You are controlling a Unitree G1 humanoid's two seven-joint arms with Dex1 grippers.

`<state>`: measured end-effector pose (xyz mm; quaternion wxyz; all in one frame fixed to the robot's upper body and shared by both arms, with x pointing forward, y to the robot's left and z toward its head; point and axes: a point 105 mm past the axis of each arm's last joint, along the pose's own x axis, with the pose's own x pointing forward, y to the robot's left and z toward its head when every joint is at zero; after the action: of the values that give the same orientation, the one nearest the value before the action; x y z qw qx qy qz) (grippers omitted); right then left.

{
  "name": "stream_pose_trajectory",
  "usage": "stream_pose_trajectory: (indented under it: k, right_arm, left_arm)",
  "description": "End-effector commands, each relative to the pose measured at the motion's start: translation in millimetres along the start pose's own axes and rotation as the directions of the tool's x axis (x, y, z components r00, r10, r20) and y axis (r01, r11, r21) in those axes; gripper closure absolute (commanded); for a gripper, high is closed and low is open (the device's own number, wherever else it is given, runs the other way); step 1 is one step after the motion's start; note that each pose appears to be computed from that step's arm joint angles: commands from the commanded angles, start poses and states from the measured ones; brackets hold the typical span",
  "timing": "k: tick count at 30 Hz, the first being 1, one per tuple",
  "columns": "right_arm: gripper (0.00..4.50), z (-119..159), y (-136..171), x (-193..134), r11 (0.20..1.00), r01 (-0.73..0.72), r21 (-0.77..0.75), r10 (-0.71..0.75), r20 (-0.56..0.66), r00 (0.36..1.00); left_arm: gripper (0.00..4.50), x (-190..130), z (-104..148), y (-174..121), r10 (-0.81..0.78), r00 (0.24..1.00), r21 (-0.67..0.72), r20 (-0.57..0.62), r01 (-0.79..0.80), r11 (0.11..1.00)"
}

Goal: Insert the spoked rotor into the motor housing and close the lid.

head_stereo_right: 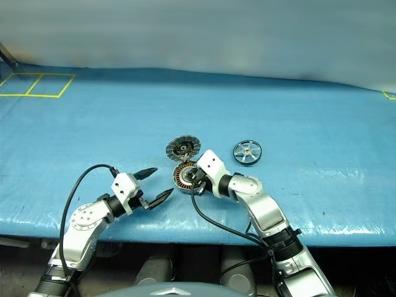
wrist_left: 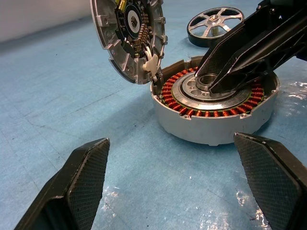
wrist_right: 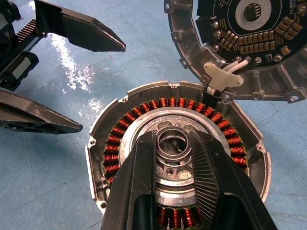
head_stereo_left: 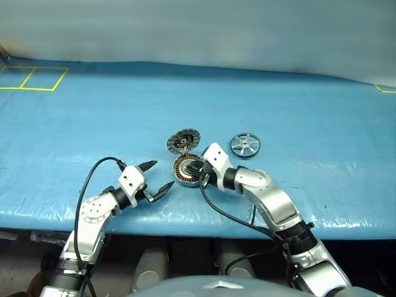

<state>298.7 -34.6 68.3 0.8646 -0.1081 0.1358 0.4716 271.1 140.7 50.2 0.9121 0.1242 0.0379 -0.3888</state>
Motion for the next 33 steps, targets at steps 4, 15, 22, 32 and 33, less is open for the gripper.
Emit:
stream_pose_trajectory:
  k: [4, 15, 22, 32, 33]
  right_arm:
    - [3.82, 6, 1, -1, 1.0, -0.005, -0.009, 0.005, 0.018, 1.0]
    - [3.82, 13, 1, -1, 1.0, -0.004, -0.021, 0.005, 0.046, 0.999]
    - [3.47, 5, 0, -1, 1.0, -0.006, -0.024, 0.006, 0.007, 1.0]
    - [1.55, 14, 0, -1, 1.0, 0.001, -0.031, 0.0, 0.05, 0.999]
    - [1.55, 15, 1, -1, 1.0, -0.003, -0.029, 0.005, 0.056, 0.998]
  left_arm:
    - [0.0, 1, 6, 0, 0.0, 1.0, 0.023, 0.029, 0.0, 1.0]
    - [0.0, 0, 3, 0, 0.007, 1.0, 0.023, 0.023, -0.008, 1.0]
    - [0.0, 0, 3, 0, 0.008, 1.0, 0.021, 0.023, -0.008, 1.0]
    - [0.0, 0, 2, 0, 0.009, 1.0, 0.023, 0.018, -0.009, 1.0]
    - [0.0, 0, 2, 0, 0.009, 1.0, 0.024, 0.017, -0.009, 1.0]
